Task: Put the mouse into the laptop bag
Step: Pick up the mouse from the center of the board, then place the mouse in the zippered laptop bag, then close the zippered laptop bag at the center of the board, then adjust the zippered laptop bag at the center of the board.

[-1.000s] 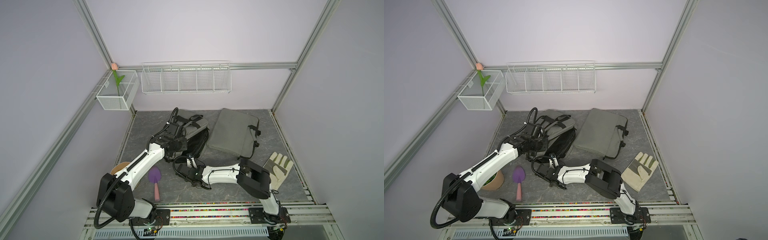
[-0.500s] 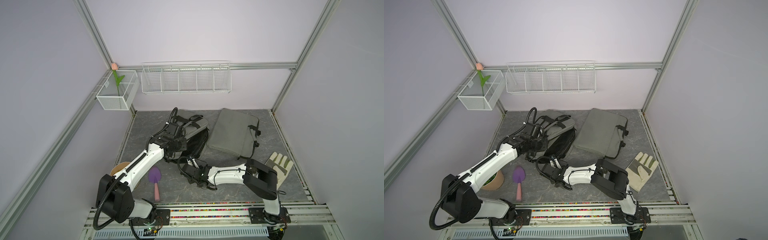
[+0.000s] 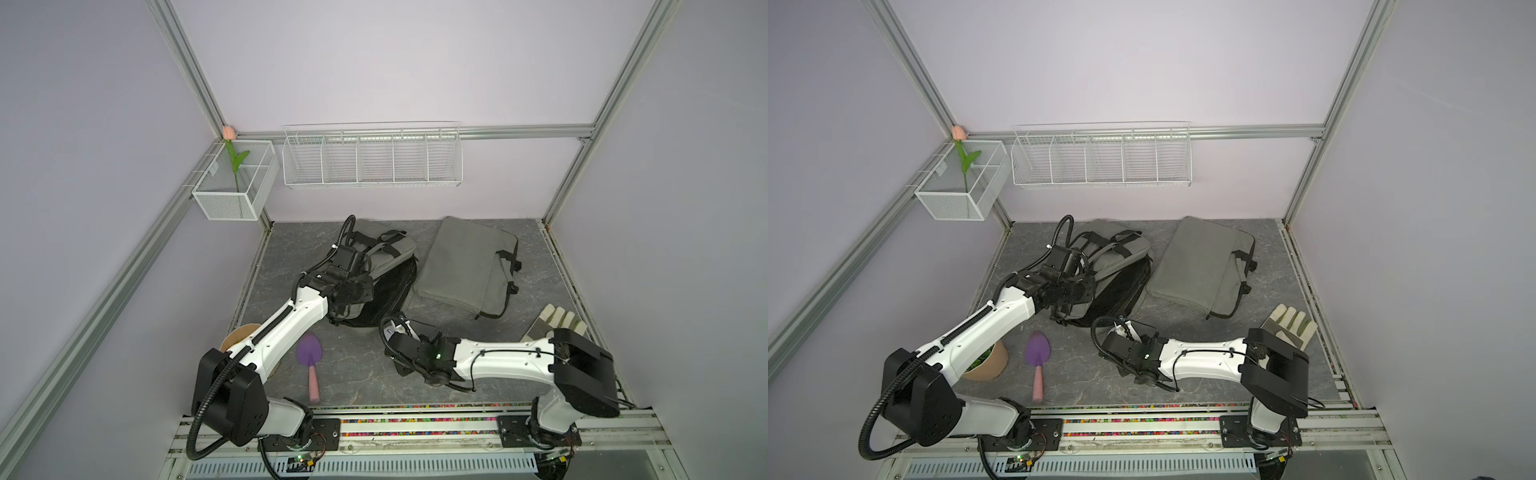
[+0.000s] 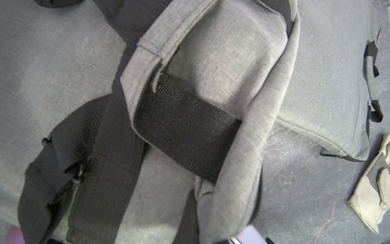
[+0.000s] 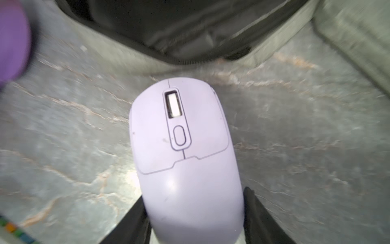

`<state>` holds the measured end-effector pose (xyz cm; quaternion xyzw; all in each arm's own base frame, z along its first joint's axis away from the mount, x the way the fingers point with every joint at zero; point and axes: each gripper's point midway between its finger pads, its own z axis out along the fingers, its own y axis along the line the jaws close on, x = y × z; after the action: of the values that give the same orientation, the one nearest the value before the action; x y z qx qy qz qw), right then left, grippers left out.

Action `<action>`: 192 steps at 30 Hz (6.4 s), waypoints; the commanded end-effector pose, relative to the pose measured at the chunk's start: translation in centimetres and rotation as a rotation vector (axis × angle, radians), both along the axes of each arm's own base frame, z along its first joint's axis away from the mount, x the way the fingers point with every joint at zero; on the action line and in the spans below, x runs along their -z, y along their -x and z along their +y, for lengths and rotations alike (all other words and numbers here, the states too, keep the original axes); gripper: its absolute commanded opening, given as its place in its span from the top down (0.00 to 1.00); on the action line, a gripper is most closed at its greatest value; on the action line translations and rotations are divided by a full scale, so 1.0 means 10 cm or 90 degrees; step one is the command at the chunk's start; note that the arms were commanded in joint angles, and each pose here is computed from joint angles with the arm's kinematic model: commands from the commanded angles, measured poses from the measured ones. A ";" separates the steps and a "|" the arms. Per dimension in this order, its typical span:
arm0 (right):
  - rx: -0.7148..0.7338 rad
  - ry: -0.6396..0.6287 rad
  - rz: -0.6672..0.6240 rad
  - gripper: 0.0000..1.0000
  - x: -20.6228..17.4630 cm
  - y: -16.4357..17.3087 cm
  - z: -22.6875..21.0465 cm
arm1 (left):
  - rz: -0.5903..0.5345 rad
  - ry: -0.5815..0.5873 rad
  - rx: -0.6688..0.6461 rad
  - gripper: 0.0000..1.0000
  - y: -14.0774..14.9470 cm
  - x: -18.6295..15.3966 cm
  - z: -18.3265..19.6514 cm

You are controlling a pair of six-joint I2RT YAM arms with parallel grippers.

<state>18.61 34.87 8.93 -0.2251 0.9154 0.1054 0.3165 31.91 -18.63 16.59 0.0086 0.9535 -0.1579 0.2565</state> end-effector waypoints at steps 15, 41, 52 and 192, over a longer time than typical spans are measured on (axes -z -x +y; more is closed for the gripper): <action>-0.113 -0.079 -0.060 0.63 -0.29 -0.77 0.80 | -0.001 0.148 0.077 1.00 0.21 -0.37 -0.32; -0.152 -0.395 0.100 0.47 -0.12 -0.75 0.84 | 0.043 0.140 0.058 1.00 0.05 -0.11 -0.32; -0.145 -0.561 0.199 0.89 -0.36 -1.00 0.48 | 0.055 0.134 0.041 1.00 0.00 -0.03 -0.26; -0.131 0.049 0.041 0.52 0.61 -3.60 -0.07 | 0.137 0.065 -0.057 1.00 -1.58 1.10 -0.23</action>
<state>55.30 34.18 2.96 -0.3179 0.9001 0.0972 0.2816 48.46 -21.77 7.87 -0.0634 0.9562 -0.2152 0.1879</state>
